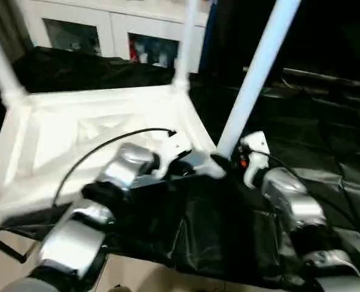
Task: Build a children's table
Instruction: Rotate leg to tighten
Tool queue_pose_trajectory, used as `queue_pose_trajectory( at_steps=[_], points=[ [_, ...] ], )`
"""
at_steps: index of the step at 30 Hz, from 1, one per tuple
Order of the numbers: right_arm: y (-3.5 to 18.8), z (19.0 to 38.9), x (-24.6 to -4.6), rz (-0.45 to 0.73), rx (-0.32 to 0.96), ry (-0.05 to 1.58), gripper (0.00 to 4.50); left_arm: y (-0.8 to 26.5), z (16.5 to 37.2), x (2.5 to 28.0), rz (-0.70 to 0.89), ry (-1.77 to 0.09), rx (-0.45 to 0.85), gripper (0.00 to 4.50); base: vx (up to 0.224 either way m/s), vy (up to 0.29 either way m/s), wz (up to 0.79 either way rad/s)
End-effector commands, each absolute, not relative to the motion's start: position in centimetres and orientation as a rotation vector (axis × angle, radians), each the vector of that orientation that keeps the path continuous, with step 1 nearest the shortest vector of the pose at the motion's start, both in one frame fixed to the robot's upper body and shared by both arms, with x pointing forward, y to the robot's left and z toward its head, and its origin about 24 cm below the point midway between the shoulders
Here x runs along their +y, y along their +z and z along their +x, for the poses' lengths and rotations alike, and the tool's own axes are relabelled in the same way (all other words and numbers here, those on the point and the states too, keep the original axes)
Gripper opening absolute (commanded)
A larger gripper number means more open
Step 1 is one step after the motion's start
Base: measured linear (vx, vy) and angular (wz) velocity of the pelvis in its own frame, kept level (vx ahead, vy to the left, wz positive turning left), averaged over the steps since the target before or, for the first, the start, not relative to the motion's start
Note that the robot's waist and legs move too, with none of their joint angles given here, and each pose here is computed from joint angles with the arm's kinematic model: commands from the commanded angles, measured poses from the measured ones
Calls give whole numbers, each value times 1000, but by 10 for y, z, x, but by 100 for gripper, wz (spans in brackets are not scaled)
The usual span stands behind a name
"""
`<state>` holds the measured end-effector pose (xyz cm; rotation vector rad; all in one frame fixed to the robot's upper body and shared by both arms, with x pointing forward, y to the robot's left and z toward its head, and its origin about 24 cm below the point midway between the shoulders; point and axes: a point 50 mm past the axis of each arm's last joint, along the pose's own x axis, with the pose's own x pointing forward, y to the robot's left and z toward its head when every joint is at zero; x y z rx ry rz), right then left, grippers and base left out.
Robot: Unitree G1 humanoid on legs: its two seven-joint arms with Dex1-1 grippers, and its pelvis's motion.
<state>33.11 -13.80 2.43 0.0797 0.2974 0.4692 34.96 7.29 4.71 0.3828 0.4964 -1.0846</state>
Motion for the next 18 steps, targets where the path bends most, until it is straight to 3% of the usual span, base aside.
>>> queue_pose_trajectory(
  at_steps=[1, 4, 8, 10, 13, 14, 18],
  points=[
    [-11, 319, -136, 98, 470, 340, 196, 45, 352, 63, 358, -1008, 490, 0, 0, 0, 0],
    [-3, 324, -105, 72, 408, 379, 196, 41, 345, 42, 378, -1073, 482, 0, 0, 0, 0],
    [7, 323, -94, 2, 321, 507, 196, 38, 341, 39, 406, -1113, 484, 0, 0, 0, 0],
    [8, 324, -95, 21, 314, 518, 251, 37, 342, 41, 409, -1108, 484, 0, 0, 0, 0],
    [16, 325, -108, 56, 287, 593, 270, 38, 343, 51, 416, -1126, 489, 0, 0, 0, 0],
    [17, 325, -110, 47, 283, 602, 299, 38, 343, 52, 414, -1132, 492, 0, 0, 0, 0],
    [25, 320, -135, -10, 272, 771, 299, 39, 336, 64, 416, -1288, 504, 0, 0, 0, 0]
  ],
)
